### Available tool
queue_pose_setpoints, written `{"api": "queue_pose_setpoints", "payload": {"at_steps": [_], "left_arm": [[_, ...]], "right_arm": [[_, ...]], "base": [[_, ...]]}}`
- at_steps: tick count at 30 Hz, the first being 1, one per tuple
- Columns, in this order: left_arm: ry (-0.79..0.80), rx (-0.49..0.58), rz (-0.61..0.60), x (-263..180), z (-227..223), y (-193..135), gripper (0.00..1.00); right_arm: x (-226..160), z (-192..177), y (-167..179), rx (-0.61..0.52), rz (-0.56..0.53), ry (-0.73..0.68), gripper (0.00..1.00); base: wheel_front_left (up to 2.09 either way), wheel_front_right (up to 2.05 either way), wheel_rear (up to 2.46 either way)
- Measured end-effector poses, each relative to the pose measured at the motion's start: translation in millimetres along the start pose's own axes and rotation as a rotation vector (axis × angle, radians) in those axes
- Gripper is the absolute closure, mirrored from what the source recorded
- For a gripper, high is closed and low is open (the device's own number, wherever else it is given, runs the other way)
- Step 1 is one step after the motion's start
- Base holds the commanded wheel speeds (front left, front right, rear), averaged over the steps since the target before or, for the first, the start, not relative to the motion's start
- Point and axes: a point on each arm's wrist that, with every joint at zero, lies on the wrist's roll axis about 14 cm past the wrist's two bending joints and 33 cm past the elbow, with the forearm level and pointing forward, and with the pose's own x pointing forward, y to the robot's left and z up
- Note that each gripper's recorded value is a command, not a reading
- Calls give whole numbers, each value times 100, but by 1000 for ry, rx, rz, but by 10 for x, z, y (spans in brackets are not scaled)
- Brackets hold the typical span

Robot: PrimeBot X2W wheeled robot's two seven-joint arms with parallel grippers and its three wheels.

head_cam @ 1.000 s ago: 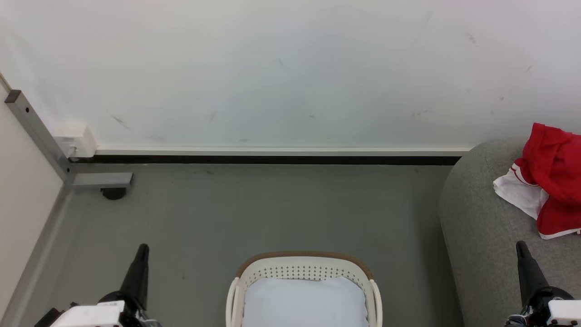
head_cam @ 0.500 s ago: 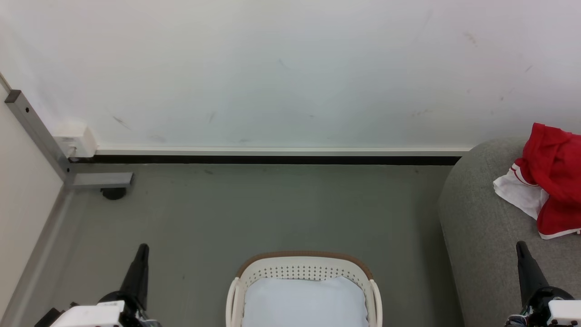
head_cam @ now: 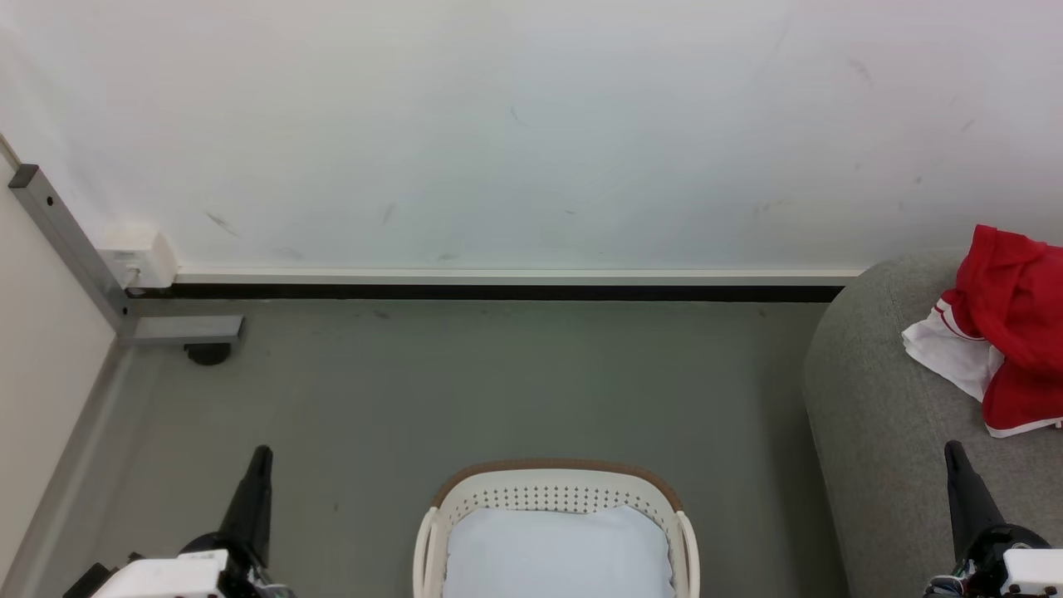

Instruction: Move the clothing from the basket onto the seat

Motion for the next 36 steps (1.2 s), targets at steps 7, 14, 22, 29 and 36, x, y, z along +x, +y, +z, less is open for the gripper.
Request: {"api": "queue_pose_setpoints", "payload": {"at_steps": [7, 14, 22, 29, 36], "left_arm": [[0, 0, 0, 0, 0, 0, 100], [0, 0, 0, 0, 0, 0, 100], [0, 0, 0, 0, 0, 0, 100], [0, 0, 0, 0, 0, 0, 100], [0, 0, 0, 0, 0, 0, 100]], "right_arm": [[0, 1, -1, 0, 0, -1, 100], [0, 1, -1, -2, 0, 0, 100], [0, 3, -1, -2, 0, -1, 100], [0, 0, -1, -2, 0, 1, 100], [0, 1, -1, -2, 0, 1, 100]], "base": [[0, 0, 0], [0, 0, 0], [0, 0, 0], [0, 0, 0], [0, 0, 0]]}}
